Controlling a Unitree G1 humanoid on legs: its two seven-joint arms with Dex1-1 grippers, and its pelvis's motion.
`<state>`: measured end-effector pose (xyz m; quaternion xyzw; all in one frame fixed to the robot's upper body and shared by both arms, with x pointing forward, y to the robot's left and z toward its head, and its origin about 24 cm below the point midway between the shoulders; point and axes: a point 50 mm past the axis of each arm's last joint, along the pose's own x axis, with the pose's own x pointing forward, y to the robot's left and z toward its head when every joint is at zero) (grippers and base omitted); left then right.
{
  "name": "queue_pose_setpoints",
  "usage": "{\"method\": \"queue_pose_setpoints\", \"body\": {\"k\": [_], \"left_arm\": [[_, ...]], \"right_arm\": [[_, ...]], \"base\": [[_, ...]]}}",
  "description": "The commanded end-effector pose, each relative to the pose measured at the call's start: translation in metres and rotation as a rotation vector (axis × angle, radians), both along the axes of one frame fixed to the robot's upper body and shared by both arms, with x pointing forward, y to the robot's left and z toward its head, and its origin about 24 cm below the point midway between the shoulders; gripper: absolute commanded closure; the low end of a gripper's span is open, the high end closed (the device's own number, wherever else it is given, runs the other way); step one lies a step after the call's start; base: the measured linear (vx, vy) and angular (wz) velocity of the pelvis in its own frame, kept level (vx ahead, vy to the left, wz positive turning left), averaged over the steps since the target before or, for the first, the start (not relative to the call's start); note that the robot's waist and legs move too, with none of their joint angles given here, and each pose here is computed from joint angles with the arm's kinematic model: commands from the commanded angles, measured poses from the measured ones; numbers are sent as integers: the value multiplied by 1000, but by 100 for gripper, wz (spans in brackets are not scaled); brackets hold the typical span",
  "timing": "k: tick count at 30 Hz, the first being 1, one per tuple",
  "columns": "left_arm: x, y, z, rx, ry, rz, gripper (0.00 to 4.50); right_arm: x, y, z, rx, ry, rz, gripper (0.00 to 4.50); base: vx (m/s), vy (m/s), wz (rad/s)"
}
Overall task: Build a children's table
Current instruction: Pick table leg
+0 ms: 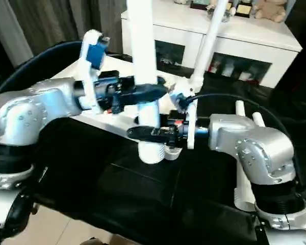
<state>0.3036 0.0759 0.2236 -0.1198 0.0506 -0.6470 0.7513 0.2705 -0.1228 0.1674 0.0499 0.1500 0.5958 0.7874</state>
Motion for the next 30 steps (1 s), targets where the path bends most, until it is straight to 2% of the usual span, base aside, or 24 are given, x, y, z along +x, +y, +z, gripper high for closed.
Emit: {"method": "queue_pose_setpoints", "body": {"k": [1, 4, 7, 9, 13, 15, 17, 18, 19, 20, 21, 22, 23, 25, 27, 28, 30], "left_arm": [[1, 3, 7, 8, -26, 12, 158], [-1, 4, 8, 10, -46, -5, 150], [8, 8, 12, 6, -118, 89, 135], [6, 13, 12, 0, -115, 68, 132], [0, 23, 0, 22, -106, 64, 132], [-8, 29, -10, 27, -93, 81, 132], [-9, 30, -12, 27, -85, 97, 132], [-4, 39, -23, 43, -73, 257, 132], [-4, 39, -23, 43, -73, 257, 132], [2, 47, -32, 63, -65, 392, 132], [9, 57, -43, 91, -63, 559, 132], [16, 72, -59, 113, -59, 785, 132], [18, 80, -67, 125, -60, 907, 132], [15, 97, -78, 202, -141, 1130, 132], [1, 113, -93, 288, -151, 1312, 132], [-1, 113, -94, 293, -151, 1320, 132], [-15, 117, -103, 310, -129, 1402, 132]], "right_arm": [[-1, 1, 2, -1, -14, 0, 260], [-1, -3, 2, 6, -23, -25, 260], [0, -10, 1, 13, -28, -77, 260], [5, -17, -1, 14, -31, -152, 260], [17, -31, -3, 37, -46, -323, 261], [24, -37, -5, 47, -48, -418, 261], [24, -38, -5, 48, -51, -429, 261], [30, -41, -6, 11, -108, -529, 261], [30, -41, -6, 11, -108, -529, 261], [34, -44, -7, -23, -156, -604, 261], [37, -48, -8, -76, -217, -687, 261], [39, -52, -9, -81, -316, -779, 261], [39, -54, -9, -69, -370, -822, 261], [35, -54, -20, -171, -421, -874, 261], [26, -50, -35, -168, -358, -920, 261], [25, -49, -36, -158, -352, -925, 261], [13, -39, -43, -74, -300, -947, 261]], "base": [[0, 0, 0], [0, 0, 0], [0, 0, 0], [0, 0, 0], [0, 0, 0], [0, 0, 0], [0, 0, 0], [0, 0, 0], [0, 0, 0], [0, 0, 0], [0, 0, 0], [0, 0, 0], [0, 0, 0], [0, 0, 0], [0, 0, 0], [0, 0, 0], [0, 0, 0]]}}
